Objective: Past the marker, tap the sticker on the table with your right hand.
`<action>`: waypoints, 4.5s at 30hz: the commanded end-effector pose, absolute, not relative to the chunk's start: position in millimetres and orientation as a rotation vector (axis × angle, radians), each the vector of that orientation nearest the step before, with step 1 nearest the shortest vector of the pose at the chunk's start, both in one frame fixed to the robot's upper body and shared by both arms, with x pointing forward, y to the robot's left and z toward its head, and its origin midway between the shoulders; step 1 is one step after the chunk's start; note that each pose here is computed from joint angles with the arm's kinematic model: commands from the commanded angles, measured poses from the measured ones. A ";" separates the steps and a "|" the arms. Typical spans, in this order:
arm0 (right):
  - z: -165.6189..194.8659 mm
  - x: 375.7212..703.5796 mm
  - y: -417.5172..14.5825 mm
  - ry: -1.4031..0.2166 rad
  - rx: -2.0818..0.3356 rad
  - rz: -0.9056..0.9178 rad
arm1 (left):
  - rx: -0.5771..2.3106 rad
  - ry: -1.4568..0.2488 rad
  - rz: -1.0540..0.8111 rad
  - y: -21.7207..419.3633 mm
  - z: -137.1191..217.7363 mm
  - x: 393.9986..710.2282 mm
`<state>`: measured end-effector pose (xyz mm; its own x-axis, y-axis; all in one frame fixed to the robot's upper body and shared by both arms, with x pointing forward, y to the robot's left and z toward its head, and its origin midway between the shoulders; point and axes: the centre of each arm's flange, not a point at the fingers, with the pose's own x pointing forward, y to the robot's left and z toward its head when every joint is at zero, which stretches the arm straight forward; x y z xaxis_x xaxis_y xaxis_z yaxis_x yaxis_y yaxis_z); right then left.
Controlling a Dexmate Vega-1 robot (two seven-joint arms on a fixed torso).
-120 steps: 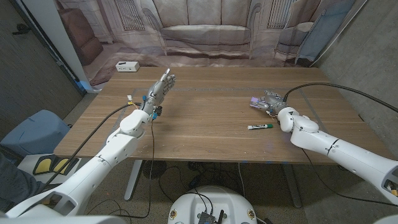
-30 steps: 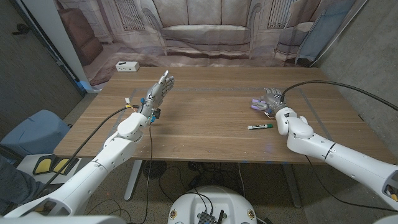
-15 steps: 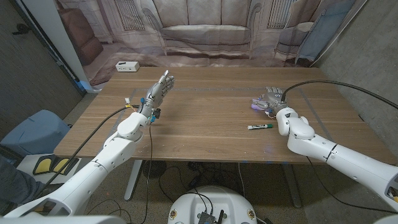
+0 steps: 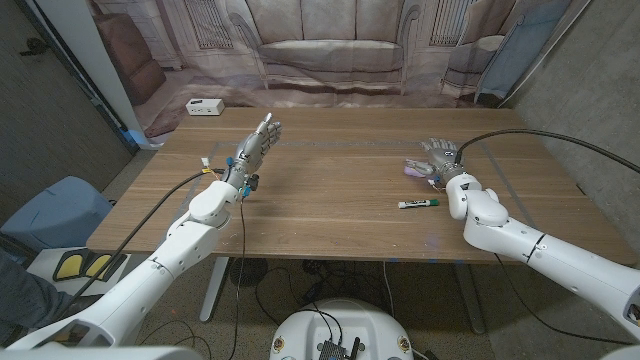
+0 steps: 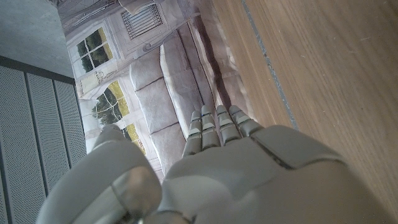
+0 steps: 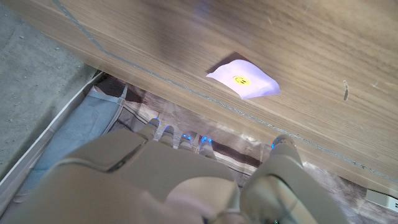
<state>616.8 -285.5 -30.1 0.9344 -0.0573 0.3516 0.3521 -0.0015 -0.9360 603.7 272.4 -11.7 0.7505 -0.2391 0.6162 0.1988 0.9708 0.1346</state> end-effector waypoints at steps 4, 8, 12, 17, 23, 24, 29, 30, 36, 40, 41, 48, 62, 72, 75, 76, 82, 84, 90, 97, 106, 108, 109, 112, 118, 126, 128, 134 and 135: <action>-30.9 611.6 -287.1 -0.280 -1.500 -0.322 | 0.064 -0.682 -0.239 271.6 -13.0 602.6; -29.8 609.7 -286.7 -0.299 -1.474 -0.328 | 0.066 -0.682 -0.241 272.2 -12.4 602.8; -28.4 607.8 -286.3 -0.334 -1.437 -0.326 | 0.066 -0.683 -0.241 272.8 -11.3 603.3; -27.2 606.9 -286.3 -0.376 -1.397 -0.325 | 0.069 -0.685 -0.243 273.4 -9.9 603.9; -28.0 605.7 -289.5 -0.456 -1.280 -0.314 | 0.070 -0.687 -0.243 274.8 -8.6 604.1; -28.3 605.4 -290.3 -0.469 -1.256 -0.317 | 0.071 -0.687 -0.243 275.0 -8.3 604.1; -28.4 604.8 -293.7 -0.510 -1.168 -0.300 | 0.072 -0.690 -0.243 276.3 -7.1 603.7; -28.3 605.0 -294.4 -0.514 -1.153 -0.289 | 0.073 -0.691 -0.243 276.5 -7.1 603.8; -30.5 604.8 -299.0 -0.569 -1.054 -0.254 | 0.071 -0.690 -0.246 276.6 -7.8 604.2; -28.7 601.7 -299.4 -0.595 -1.050 -0.254 | 0.071 -0.691 -0.249 275.5 -7.4 604.8; -28.2 601.0 -299.5 -0.601 -1.045 -0.254 | 0.072 -0.692 -0.250 275.0 -7.3 604.9; -25.7 597.8 -300.4 -0.646 -0.989 -0.240 | 0.073 -0.691 -0.254 272.9 -7.2 604.9; -23.8 597.1 -302.1 -0.684 -0.814 -0.161 | 0.069 -0.700 -0.253 271.5 -5.4 603.6; -25.8 597.9 -307.4 -0.689 -0.677 -0.098 | 0.069 -0.706 -0.246 274.0 -4.8 602.1; -26.1 597.6 -307.5 -0.693 -0.639 -0.078 | 0.068 -0.707 -0.244 275.0 -5.2 601.7; -26.0 597.5 -307.2 -0.694 -0.629 -0.072 | 0.067 -0.708 -0.245 275.2 -5.2 601.6; -26.3 595.8 -306.6 -0.709 -0.565 -0.052 | 0.062 -0.716 -0.244 276.6 -3.8 601.5; -26.2 595.6 -307.0 -0.714 -0.542 -0.046 | 0.060 -0.717 -0.243 277.1 -3.6 601.6; -26.9 597.1 -308.6 -0.724 -0.450 -0.011 | 0.063 -0.712 -0.247 277.3 -2.7 604.3; -27.6 597.8 -310.1 -0.731 -0.362 0.026 | 0.066 -0.712 -0.258 273.6 0.7 609.1; -26.1 597.3 -312.7 -0.732 -0.261 0.089 | 0.079 -0.723 -0.270 271.0 9.0 612.4; -25.6 597.8 -312.4 -0.735 -0.237 0.104 | 0.080 -0.728 -0.274 270.8 11.1 613.1; -25.3 598.3 -312.1 -0.734 -0.222 0.113 | 0.080 -0.729 -0.274 270.7 12.1 613.4; -25.0 599.6 -310.4 -0.735 -0.193 0.137 | 0.084 -0.731 -0.279 270.5 14.7 614.5; -25.2 601.7 -308.8 -0.733 -0.150 0.179 | 0.085 -0.732 -0.286 270.2 17.5 616.3; -28.3 608.4 -309.4 -0.692 -0.071 0.243 | 0.094 -0.727 -0.300 269.1 23.2 620.3; -29.9 610.5 -309.2 -0.685 -0.056 0.262 | 0.096 -0.727 -0.303 268.3 25.1 621.0; -35.4 617.7 -309.6 -0.674 -0.023 0.289 | 0.091 -0.721 -0.314 265.6 28.8 625.3; -36.8 619.9 -309.8 -0.670 -0.010 0.299 | 0.090 -0.719 -0.316 265.0 29.2 626.1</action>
<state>609.0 -309.8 -29.2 0.7430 0.2395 0.6250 -0.1764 0.9708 -0.1623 619.6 268.6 22.7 0.7055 -0.2992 0.6425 0.2358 0.9540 0.1854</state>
